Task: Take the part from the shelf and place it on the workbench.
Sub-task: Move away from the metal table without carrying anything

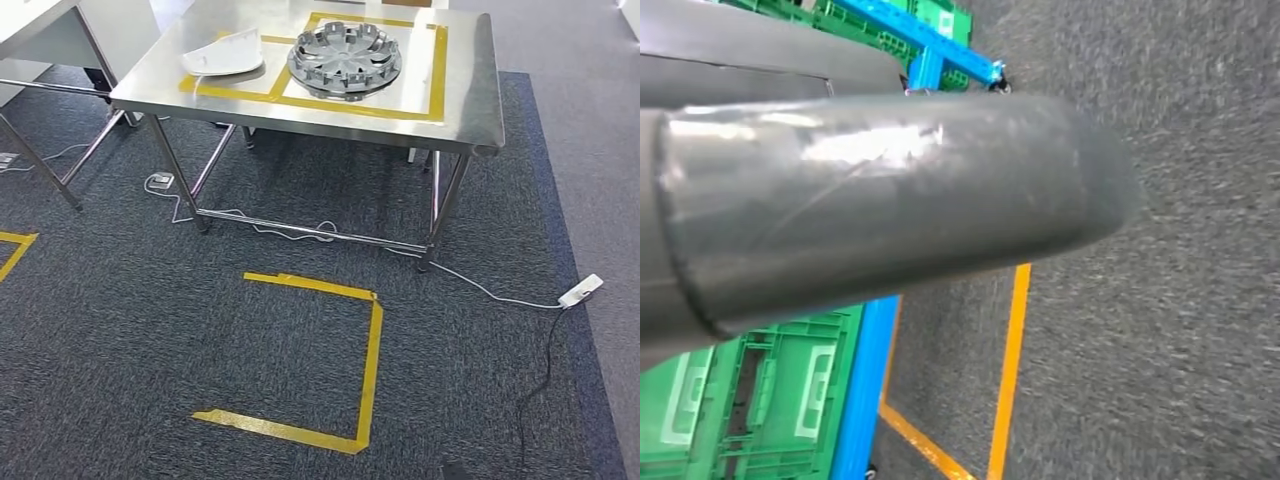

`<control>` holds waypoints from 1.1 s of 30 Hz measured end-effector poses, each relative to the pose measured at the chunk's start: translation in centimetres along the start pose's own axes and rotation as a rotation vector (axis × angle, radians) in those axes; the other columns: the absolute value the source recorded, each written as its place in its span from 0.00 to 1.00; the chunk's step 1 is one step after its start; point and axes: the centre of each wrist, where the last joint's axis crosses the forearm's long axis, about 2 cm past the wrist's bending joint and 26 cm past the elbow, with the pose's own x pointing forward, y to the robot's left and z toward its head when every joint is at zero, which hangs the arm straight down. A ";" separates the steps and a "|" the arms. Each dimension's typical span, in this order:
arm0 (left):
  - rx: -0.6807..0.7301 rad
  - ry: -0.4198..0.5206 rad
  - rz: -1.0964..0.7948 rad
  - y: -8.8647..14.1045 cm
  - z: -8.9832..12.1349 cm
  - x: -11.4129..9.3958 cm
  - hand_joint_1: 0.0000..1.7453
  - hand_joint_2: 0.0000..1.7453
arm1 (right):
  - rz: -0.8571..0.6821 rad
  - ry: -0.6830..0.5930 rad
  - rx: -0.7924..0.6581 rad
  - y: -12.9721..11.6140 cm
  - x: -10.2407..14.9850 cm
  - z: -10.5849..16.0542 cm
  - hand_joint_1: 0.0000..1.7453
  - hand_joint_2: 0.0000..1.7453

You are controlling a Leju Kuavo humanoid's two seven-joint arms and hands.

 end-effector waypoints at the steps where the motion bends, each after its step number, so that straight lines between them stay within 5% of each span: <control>1: -0.002 0.000 0.000 -0.1 0.0 0.0 0.00 0.00 | -0.006 0.000 0.001 0.0 0.0 0.0 0.00 0.00; 22: -0.009 -0.001 0.001 -0.7 0.3 0.0 0.00 0.00 | -0.044 -0.018 -0.007 -0.1 -0.1 0.0 0.00 0.00; 33: -0.021 0.002 0.017 -1.1 0.5 0.1 0.00 0.00 | 0.045 0.015 -0.130 -0.2 0.0 0.0 0.00 0.00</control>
